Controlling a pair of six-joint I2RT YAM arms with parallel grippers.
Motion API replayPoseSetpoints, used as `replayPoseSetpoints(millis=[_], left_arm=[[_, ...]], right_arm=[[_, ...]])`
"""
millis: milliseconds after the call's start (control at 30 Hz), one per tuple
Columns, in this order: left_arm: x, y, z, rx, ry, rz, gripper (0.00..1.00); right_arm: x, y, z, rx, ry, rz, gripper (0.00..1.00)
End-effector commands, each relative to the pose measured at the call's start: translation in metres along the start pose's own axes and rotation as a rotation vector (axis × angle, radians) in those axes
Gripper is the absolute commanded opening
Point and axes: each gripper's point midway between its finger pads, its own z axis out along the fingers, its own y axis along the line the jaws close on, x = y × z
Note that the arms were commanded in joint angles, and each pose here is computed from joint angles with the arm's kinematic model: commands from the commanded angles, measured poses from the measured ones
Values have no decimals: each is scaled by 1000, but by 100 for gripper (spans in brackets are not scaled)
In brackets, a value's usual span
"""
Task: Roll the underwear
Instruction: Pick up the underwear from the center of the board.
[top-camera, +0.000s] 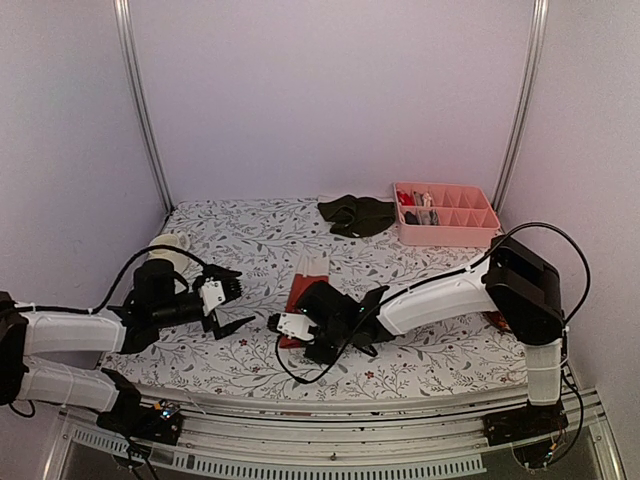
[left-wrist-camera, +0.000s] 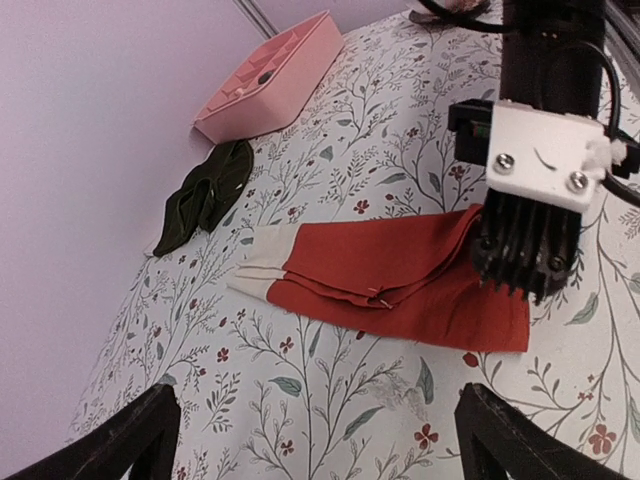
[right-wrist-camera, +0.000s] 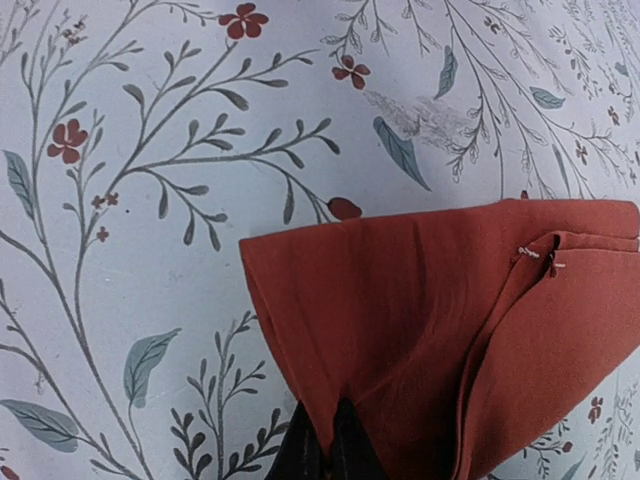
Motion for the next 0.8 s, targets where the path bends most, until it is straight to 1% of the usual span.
replayPoseSetpoints(millis=[0,200,333,467,567,767], left_arm=[[-3,-23,-5,69,-40,141,99],[-1,-69,-7,159,-59,355,98],[2,-94,-3,220,-51,436,95],[10,-106,6,256,-15,475,90],[13,-109,15,268,18,484,87],[15,-106,39,254,80,433,82]], right_arm=[[-16,16,-24,-222,-43,101,2],[-24,18,-35,-375,-66,191,2],[-31,11,-43,-449,-78,259,2],[-28,2,-42,-496,-56,329,3],[-20,-1,-34,-485,-25,337,2],[-14,2,-27,-492,-5,339,3]])
